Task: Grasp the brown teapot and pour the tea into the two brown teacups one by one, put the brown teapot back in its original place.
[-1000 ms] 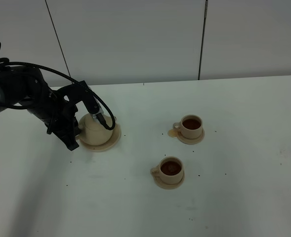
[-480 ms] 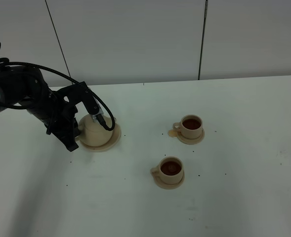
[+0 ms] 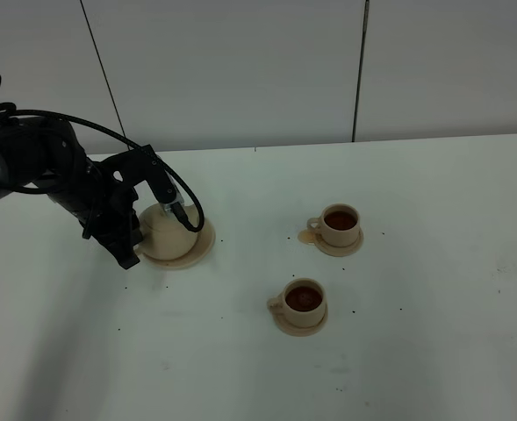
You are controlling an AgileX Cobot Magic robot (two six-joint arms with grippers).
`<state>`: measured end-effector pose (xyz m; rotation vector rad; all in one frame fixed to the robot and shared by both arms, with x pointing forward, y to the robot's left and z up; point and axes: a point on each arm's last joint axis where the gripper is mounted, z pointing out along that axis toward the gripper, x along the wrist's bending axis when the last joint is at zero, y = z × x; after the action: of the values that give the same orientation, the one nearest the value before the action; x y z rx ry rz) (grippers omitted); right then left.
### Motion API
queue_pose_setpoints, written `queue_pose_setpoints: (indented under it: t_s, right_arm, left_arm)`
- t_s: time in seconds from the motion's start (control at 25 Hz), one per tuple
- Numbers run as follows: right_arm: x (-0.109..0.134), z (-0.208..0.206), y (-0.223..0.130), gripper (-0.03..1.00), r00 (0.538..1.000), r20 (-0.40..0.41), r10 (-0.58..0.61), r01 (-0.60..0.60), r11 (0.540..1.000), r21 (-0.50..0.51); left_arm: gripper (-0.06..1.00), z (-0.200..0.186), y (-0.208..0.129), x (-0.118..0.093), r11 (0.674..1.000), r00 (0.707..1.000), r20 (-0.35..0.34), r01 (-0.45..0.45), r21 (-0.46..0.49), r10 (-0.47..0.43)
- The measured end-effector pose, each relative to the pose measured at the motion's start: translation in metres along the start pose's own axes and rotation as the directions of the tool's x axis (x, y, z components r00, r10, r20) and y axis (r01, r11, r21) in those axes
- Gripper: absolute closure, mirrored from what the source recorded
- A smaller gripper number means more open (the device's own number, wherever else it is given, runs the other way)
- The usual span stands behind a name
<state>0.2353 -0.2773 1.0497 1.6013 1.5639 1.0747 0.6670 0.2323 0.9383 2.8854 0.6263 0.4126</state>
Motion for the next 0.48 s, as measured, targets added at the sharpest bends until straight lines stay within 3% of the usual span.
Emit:
queue_pose_setpoints:
  t_s: [0.48]
  right_arm:
    - [0.0000,0.0000,0.0000,0.64,1.000,0.000,0.000,0.000,1.000,0.000]
  left_arm:
    - [0.63,0.0000,0.0000,-0.0002,1.000,1.000,0.002,0.001,0.000,-0.001]
